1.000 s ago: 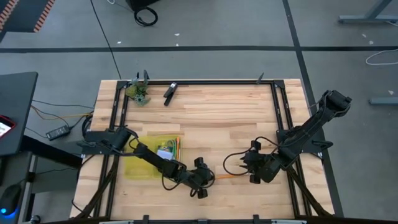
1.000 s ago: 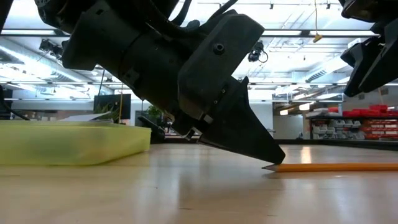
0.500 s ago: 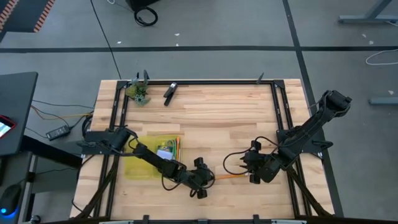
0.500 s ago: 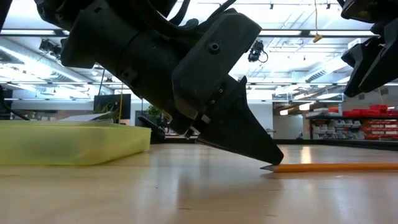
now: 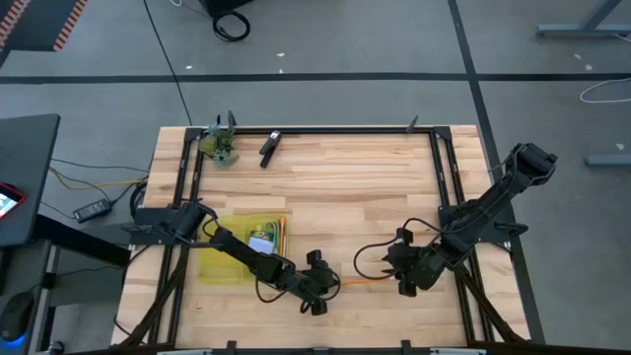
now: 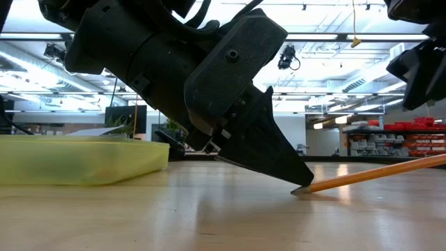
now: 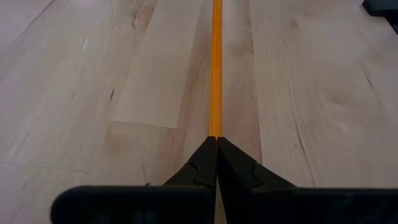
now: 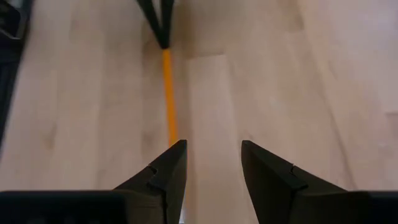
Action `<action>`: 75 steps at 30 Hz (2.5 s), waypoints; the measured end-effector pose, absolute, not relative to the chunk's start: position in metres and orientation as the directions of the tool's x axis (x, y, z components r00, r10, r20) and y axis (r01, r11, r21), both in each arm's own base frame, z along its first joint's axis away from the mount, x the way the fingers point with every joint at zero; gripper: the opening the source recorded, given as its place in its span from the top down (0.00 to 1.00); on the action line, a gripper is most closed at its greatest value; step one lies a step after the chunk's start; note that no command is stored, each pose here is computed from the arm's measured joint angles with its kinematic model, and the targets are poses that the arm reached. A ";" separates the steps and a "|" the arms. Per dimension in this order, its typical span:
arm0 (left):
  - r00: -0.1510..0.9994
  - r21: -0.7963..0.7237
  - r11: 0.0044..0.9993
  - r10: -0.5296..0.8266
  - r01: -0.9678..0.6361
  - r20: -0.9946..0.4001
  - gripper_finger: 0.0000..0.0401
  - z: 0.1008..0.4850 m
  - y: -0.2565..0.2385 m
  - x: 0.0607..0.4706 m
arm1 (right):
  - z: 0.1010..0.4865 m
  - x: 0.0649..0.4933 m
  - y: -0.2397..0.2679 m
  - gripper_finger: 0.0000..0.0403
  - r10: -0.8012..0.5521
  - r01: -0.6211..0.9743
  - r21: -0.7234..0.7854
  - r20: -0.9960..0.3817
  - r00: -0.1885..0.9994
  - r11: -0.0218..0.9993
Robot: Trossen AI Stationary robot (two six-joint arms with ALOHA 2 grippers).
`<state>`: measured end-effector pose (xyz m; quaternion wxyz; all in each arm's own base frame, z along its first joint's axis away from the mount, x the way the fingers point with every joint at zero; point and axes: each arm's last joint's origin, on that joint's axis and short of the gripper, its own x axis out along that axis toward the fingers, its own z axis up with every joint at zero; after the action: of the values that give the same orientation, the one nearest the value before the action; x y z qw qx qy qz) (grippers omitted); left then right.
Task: Pack school essentials
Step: Put the orange pencil into the yellow pencil box
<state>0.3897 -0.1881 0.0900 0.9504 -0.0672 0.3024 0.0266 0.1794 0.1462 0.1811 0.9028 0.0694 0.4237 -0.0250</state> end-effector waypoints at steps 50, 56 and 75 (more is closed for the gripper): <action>0.824 -0.162 0.982 -0.009 -0.101 -0.567 0.71 0.097 -0.186 0.390 | 0.122 0.198 0.168 0.92 0.043 0.022 0.062 -0.864 0.502 0.998; 0.842 -0.164 0.982 -0.009 -0.095 -0.540 0.55 0.100 -0.186 0.392 | 0.122 0.198 0.168 0.92 0.044 0.022 0.064 -0.862 0.506 0.998; 0.891 -0.140 0.984 0.038 -0.113 -0.452 0.52 0.111 -0.169 0.405 | 0.126 0.204 0.169 0.92 0.018 0.035 0.047 -0.810 0.587 0.998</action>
<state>0.4055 -0.1691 0.1105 0.9690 -0.0815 0.2302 0.0389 0.2037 0.1694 0.1258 0.8902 0.0291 0.4547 -0.0049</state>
